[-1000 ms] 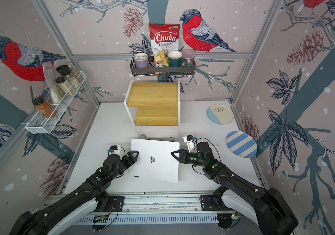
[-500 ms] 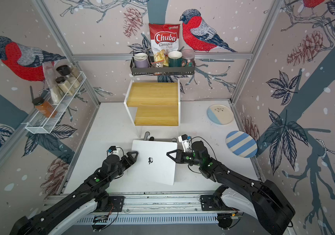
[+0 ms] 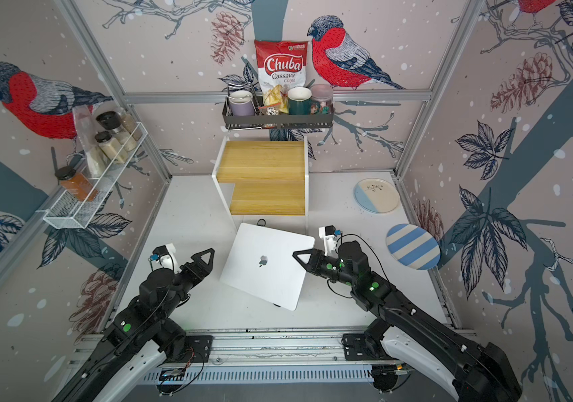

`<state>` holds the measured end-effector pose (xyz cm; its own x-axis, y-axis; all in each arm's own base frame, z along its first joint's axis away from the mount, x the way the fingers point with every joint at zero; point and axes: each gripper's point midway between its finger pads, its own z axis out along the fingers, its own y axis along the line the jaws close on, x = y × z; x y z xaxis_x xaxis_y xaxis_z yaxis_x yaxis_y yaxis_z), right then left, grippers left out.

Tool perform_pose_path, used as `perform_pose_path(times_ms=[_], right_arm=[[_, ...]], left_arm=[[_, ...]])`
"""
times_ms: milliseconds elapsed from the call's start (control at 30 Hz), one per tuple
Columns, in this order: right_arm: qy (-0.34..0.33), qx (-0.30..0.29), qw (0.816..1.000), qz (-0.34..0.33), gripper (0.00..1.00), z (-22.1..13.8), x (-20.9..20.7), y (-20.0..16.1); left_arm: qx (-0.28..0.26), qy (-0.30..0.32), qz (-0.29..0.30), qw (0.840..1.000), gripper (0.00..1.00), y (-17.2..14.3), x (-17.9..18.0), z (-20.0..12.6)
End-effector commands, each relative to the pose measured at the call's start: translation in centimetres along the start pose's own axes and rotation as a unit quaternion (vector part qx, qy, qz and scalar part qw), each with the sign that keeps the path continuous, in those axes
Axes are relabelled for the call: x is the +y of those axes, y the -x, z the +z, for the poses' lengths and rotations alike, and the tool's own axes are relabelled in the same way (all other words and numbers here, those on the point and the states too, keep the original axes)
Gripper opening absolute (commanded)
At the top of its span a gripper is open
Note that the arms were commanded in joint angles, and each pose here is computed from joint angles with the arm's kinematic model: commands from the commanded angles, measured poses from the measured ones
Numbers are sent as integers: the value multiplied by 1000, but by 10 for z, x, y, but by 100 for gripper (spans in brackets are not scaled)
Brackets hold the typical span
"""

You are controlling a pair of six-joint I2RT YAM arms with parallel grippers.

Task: Close the laptop lid and set it aside
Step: Pick up the laptop from the computer stand.

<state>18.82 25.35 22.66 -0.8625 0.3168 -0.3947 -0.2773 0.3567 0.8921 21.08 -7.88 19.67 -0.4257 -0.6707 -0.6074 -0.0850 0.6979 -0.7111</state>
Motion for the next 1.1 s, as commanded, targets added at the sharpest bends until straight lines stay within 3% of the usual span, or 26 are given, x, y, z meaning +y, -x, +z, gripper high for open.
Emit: perform_pose_path(times_ms=[0,233,700,867,1067], right_arm=[[68,-37,997,9,0,-20,49,19],[97,-80,992,20,0,-68,82,26],[201,-226,952,43,0,-163,181,82],[212,-293,930,65,0,-185,203,112],[226,-338,909,95,0,-175,233,153]], left_arm=[[-9,41,36,998,92,7,12,-10],[-44,51,62,996,92,40,-2,-35],[-72,5,48,996,92,69,-35,-62],[-60,-14,41,997,92,68,-45,-61],[-57,-23,37,997,92,68,-51,-59]])
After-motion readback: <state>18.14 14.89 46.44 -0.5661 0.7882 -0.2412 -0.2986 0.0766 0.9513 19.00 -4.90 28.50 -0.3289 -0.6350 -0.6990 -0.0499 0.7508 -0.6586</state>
